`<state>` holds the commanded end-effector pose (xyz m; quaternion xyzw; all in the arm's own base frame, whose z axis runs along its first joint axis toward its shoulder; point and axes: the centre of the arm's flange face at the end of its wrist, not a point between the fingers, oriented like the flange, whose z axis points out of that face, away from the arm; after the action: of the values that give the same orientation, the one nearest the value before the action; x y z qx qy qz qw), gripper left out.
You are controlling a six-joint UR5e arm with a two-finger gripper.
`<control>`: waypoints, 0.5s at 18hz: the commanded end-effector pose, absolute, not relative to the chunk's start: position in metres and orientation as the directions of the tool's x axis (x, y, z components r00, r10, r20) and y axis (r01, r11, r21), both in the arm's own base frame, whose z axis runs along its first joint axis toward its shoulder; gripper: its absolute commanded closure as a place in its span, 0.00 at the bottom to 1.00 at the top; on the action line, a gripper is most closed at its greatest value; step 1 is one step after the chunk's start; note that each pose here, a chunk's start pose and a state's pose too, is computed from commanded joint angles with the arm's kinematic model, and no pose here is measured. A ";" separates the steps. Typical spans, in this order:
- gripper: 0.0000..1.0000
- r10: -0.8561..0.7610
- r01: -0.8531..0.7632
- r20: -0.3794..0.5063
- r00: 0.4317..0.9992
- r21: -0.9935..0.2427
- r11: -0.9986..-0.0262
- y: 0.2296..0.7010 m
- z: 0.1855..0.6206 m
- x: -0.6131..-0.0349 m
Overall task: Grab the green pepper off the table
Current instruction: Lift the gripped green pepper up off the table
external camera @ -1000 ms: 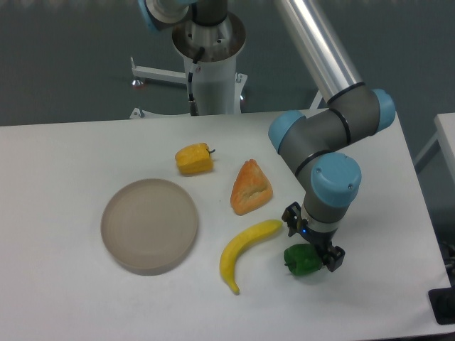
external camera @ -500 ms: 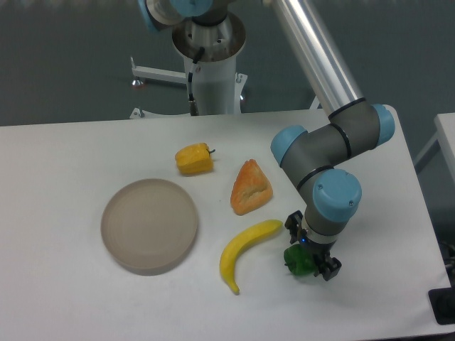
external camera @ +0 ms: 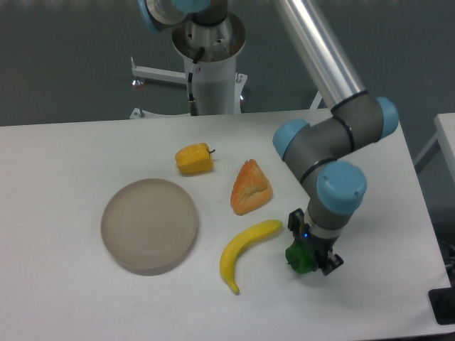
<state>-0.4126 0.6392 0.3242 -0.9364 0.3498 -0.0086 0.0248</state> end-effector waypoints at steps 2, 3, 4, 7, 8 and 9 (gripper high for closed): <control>0.75 -0.640 -0.638 0.043 0.767 -0.045 -0.769 0.618 0.346 -0.410; 0.74 -0.634 -0.632 0.052 0.772 -0.044 -0.774 0.614 0.351 -0.408; 0.74 -0.611 -0.609 0.055 0.790 -0.042 -0.792 0.610 0.356 -0.408; 0.74 -0.561 -0.560 0.053 0.826 -0.040 -0.828 0.602 0.365 -0.411; 0.74 -0.556 -0.555 0.058 0.829 -0.037 -0.831 0.598 0.366 -0.414; 0.74 -0.556 -0.555 0.057 0.829 -0.038 -0.831 0.598 0.366 -0.415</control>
<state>-0.4154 0.5982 0.3662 -0.9563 0.2903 -0.0327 0.0098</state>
